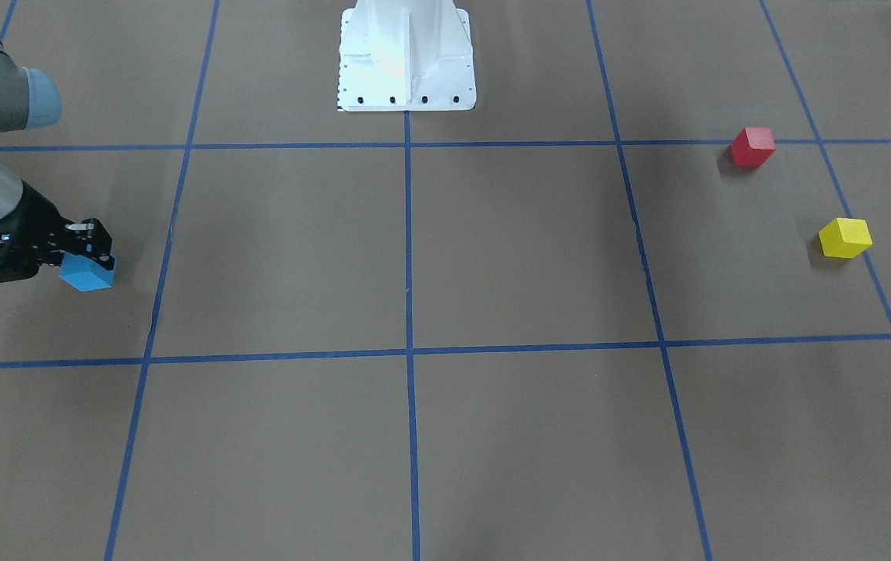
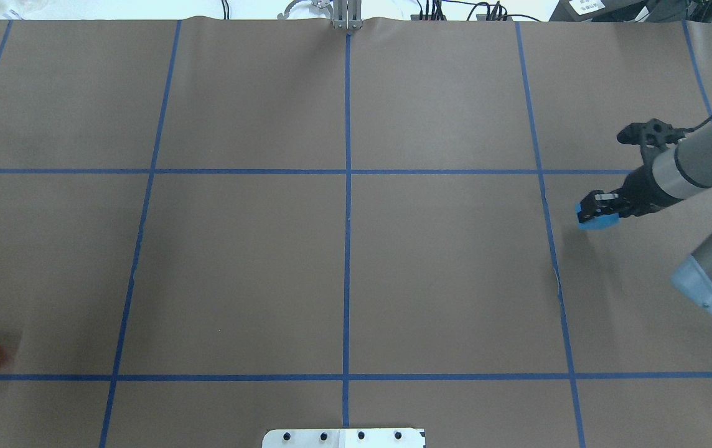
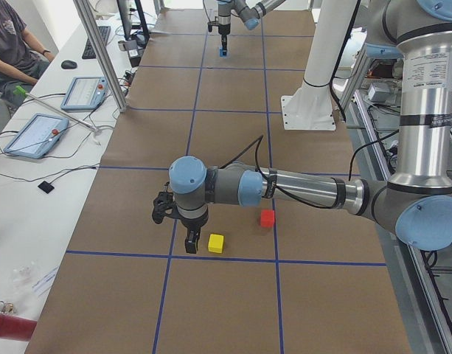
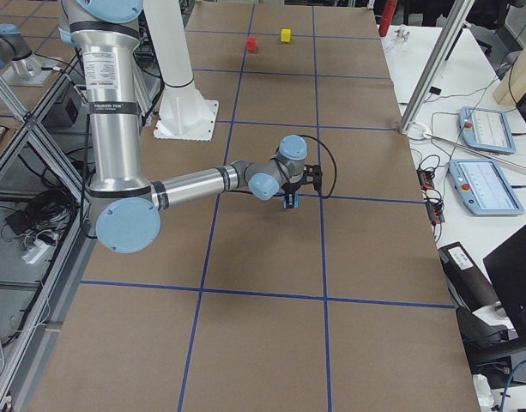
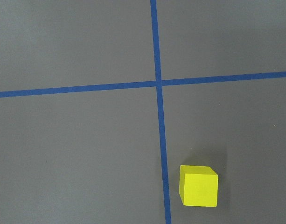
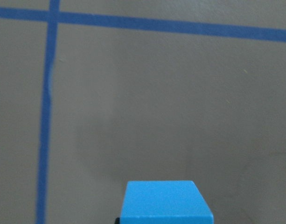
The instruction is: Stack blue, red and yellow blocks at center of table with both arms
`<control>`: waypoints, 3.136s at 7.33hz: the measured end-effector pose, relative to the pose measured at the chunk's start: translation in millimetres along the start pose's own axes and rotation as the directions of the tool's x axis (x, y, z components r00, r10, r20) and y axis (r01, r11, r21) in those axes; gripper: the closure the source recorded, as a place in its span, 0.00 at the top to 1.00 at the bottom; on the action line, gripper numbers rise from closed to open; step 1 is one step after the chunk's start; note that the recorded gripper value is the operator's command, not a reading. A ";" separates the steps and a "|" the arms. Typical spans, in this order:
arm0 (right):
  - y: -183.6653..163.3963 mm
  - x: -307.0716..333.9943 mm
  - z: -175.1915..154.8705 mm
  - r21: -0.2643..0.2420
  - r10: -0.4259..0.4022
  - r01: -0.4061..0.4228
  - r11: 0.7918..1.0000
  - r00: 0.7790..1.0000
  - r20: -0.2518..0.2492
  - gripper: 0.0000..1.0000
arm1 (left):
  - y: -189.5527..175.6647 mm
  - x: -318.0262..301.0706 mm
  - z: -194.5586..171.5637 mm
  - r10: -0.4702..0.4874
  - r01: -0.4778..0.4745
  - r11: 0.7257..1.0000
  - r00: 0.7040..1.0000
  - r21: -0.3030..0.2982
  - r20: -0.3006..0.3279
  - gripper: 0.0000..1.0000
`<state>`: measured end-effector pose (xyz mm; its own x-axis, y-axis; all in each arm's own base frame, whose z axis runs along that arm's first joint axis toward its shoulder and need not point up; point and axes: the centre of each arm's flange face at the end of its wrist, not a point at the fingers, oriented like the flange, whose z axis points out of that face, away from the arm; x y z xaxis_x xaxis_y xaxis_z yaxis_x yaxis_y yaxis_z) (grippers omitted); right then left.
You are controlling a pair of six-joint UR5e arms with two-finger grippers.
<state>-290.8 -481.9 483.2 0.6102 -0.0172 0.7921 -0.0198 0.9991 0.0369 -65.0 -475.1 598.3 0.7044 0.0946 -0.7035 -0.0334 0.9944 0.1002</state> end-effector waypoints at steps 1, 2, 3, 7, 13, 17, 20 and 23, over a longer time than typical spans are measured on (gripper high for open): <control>-14.7 -70.0 1.9 -0.012 0.051 -0.051 0.999 0.998 0.019 0.00 | -2.6 4.6 -1.5 0.021 -0.021 1.000 1.000 0.015 -0.003 1.00; -17.7 -144.0 9.1 -0.020 0.082 -0.082 0.996 0.996 0.023 0.00 | -4.8 7.9 -2.6 0.042 -0.042 0.999 0.999 0.033 -0.003 1.00; -16.1 -212.5 17.0 -0.011 0.094 -0.094 0.996 0.995 0.019 0.00 | -6.1 10.1 -1.9 0.053 -0.053 0.998 0.999 0.040 -0.003 1.00; -23.2 -389.1 54.6 -0.026 0.138 -0.138 0.990 0.990 0.001 0.00 | -9.9 18.4 7.0 0.071 -0.071 0.997 0.997 0.027 -0.006 1.00; -27.7 -406.7 83.0 -0.032 0.128 -0.130 0.991 0.991 -0.046 0.00 | -10.1 21.0 12.2 0.075 -0.075 0.997 0.997 0.017 -0.007 1.00; -22.6 -407.9 97.2 -0.041 0.102 -0.104 0.994 0.993 -0.064 0.00 | -10.2 21.7 11.5 0.077 -0.076 0.997 0.997 0.018 -0.007 1.00; -20.0 -414.5 97.8 -0.035 0.077 -0.080 0.996 0.995 -0.063 0.00 | -10.1 21.6 11.6 0.076 -0.076 0.997 0.997 0.018 -0.007 1.00; -20.2 -418.0 99.0 -0.031 0.072 -0.074 0.997 0.995 -0.065 0.00 | -10.0 21.3 11.9 0.075 -0.075 0.997 0.997 0.017 -0.008 1.00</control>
<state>-623.9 -498.6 211.7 0.6575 0.0577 0.7513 -0.0409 0.9983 -0.0408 -41.2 -483.6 590.8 0.6945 0.1692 -0.6993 -0.0741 0.9836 0.1644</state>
